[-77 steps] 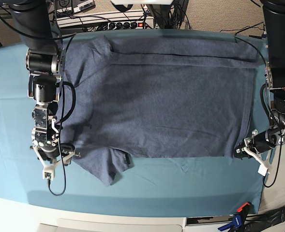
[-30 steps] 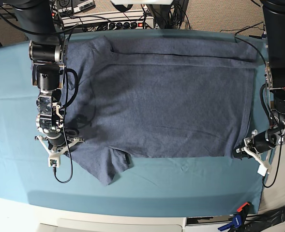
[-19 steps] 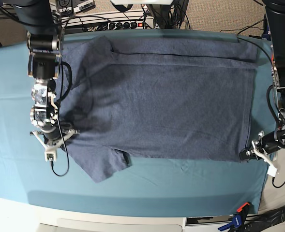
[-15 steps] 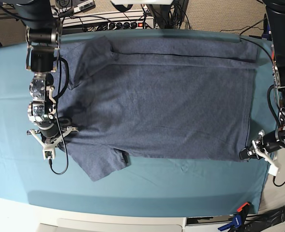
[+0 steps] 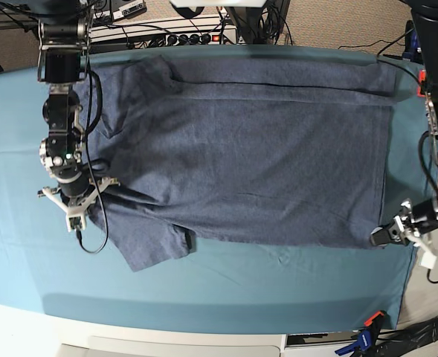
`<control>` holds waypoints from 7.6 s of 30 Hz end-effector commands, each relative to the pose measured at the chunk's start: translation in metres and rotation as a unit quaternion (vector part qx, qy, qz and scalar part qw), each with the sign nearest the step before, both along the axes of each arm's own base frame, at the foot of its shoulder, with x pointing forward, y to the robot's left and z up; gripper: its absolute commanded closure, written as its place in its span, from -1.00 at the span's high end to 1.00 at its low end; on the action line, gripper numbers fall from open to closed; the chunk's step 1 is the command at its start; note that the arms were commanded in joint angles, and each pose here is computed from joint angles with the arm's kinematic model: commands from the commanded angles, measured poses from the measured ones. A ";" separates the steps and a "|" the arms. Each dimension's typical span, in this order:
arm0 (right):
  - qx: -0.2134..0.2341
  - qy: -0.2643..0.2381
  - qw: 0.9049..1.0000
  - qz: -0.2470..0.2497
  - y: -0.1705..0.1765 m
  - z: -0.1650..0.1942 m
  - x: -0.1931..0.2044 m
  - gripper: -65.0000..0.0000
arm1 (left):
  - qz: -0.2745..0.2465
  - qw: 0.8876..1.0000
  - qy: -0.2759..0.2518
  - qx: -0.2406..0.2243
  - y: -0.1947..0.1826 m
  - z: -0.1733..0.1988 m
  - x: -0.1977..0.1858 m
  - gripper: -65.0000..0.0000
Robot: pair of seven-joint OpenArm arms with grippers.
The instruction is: Fold the T-shirt properly
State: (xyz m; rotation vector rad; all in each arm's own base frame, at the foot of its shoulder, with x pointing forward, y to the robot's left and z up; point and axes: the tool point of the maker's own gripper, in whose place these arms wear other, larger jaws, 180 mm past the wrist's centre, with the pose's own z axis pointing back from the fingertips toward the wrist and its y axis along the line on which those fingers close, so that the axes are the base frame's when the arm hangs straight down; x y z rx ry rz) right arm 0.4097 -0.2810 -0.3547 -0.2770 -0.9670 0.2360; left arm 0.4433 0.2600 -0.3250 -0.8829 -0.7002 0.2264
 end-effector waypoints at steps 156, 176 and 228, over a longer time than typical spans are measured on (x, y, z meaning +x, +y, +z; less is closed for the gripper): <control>0.387 -0.004 0.922 0.004 0.119 0.016 -0.102 -0.03 | -0.070 0.984 0.001 0.164 0.093 0.015 -0.126 -1.00; 0.266 -0.033 0.962 0.048 0.117 0.033 -0.071 -1.00 | -0.070 0.984 0.001 0.164 0.093 0.015 -0.126 -1.00; -0.028 -0.172 0.985 -0.009 -0.032 0.159 -0.017 -1.00 | -0.050 0.976 -0.125 0.168 0.083 0.089 -0.068 -1.00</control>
